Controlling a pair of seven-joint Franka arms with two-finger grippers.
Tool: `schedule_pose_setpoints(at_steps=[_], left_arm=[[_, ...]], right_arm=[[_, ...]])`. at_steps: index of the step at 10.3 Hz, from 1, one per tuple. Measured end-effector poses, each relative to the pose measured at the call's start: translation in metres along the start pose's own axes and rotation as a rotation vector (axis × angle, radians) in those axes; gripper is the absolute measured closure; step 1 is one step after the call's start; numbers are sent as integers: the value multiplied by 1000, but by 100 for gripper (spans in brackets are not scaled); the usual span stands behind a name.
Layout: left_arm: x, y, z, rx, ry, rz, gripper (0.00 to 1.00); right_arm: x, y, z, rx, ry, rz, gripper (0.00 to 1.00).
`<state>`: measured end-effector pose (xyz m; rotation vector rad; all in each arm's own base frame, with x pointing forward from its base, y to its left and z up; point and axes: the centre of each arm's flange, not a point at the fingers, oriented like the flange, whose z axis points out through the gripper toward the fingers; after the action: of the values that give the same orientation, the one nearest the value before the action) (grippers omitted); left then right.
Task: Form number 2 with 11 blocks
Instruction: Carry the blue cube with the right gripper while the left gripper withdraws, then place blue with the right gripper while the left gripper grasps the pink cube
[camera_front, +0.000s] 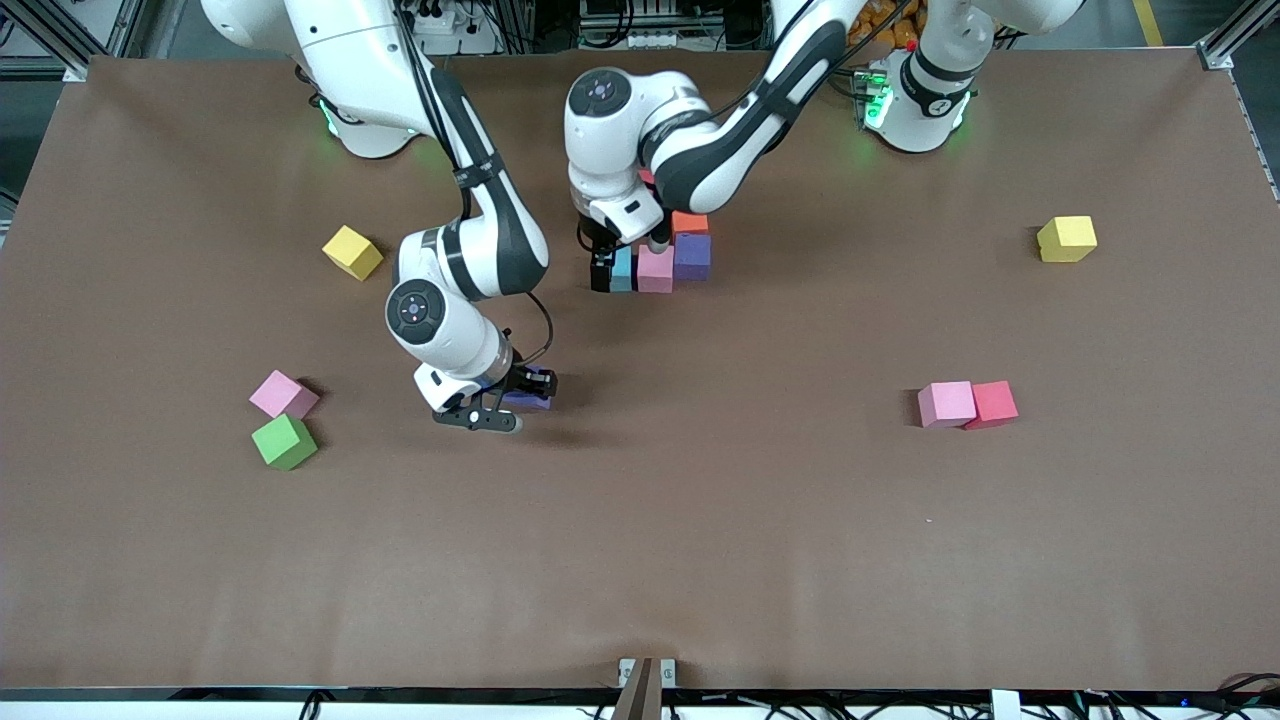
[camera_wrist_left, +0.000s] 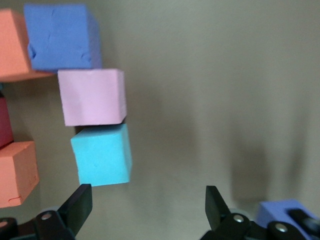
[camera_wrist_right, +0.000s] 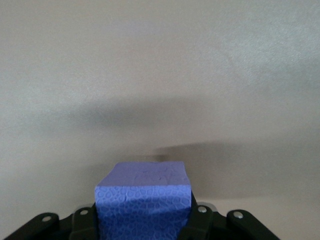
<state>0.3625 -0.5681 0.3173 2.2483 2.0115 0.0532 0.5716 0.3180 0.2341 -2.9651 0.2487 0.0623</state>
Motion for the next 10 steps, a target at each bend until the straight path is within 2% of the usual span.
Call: schedule_pose_setpoints(at_steps=[3, 6, 10], left_arm=[[65, 50, -31, -14, 3, 94, 0], [152, 109, -41, 18, 21, 245, 0], [272, 168, -40, 80, 18, 538, 0]], right_arm=[[-10, -15, 1, 6, 13, 17, 44], [-40, -53, 6, 15, 31, -10, 44], [-85, -92, 17, 12, 26, -61, 44]])
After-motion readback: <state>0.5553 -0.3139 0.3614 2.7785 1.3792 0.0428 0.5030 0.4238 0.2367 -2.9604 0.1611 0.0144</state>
